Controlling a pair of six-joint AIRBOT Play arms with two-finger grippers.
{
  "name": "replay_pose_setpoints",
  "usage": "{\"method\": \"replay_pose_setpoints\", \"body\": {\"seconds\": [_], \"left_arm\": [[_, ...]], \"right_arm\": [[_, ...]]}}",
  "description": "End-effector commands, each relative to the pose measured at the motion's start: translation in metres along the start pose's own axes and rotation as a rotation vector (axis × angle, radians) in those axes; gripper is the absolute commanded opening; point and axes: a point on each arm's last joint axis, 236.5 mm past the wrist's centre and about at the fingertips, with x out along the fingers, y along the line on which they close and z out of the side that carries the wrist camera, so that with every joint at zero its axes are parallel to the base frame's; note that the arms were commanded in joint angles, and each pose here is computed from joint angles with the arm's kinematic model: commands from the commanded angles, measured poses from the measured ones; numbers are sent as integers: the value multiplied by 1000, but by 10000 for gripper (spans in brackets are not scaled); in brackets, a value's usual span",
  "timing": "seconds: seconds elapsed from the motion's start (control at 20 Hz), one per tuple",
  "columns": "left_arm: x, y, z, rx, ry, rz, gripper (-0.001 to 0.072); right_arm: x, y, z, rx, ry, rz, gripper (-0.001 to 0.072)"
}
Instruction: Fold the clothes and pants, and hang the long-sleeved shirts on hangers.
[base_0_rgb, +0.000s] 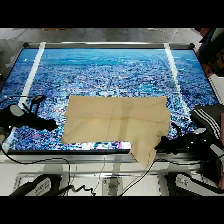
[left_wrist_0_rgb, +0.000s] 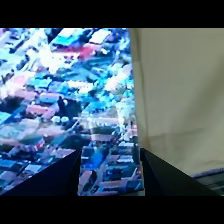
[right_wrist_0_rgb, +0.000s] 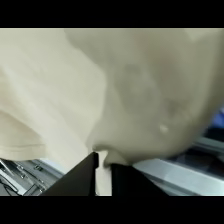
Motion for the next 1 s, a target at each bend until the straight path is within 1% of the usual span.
{"method": "replay_pose_setpoints", "body": {"seconds": [0.0,0.1,0.3,0.4,0.45,0.5,0.65,0.7,0.75,0.8,0.85,0.9,0.95], "left_arm": [[-5,19,-4,-193,-45,-48,390],[-5,19,-14,-278,-40,-107,390],[15,-9,-43,-278,16,-242,389],[27,-33,-46,-318,9,-352,390],[33,-42,-47,-325,3,-401,396],[38,-48,-47,-339,3,-434,418],[56,-50,-61,-284,60,-468,422],[61,-51,-64,-285,79,-481,455],[66,-52,-68,-290,97,-495,508],[70,-54,-71,-296,118,-505,504],[74,-56,-74,-303,135,-515,467],[76,-58,-77,-303,150,-524,390],[75,-61,-78,-296,160,-536,274]], "right_arm": [[10,8,6,-64,-15,-20,14],[12,11,4,-80,-4,-23,12],[13,17,7,-69,-19,5,12],[13,20,8,-64,-22,15,12],[13,20,8,-64,-22,16,12],[13,20,8,-64,-22,16,12],[13,21,7,-63,-20,19,12],[13,22,7,-63,-18,22,12],[12,22,7,-64,-17,24,12],[12,24,9,-68,-24,32,12],[10,30,13,-79,-39,53,11],[7,38,19,-86,-67,77,10],[1,47,28,-104,-107,95,10]]}}
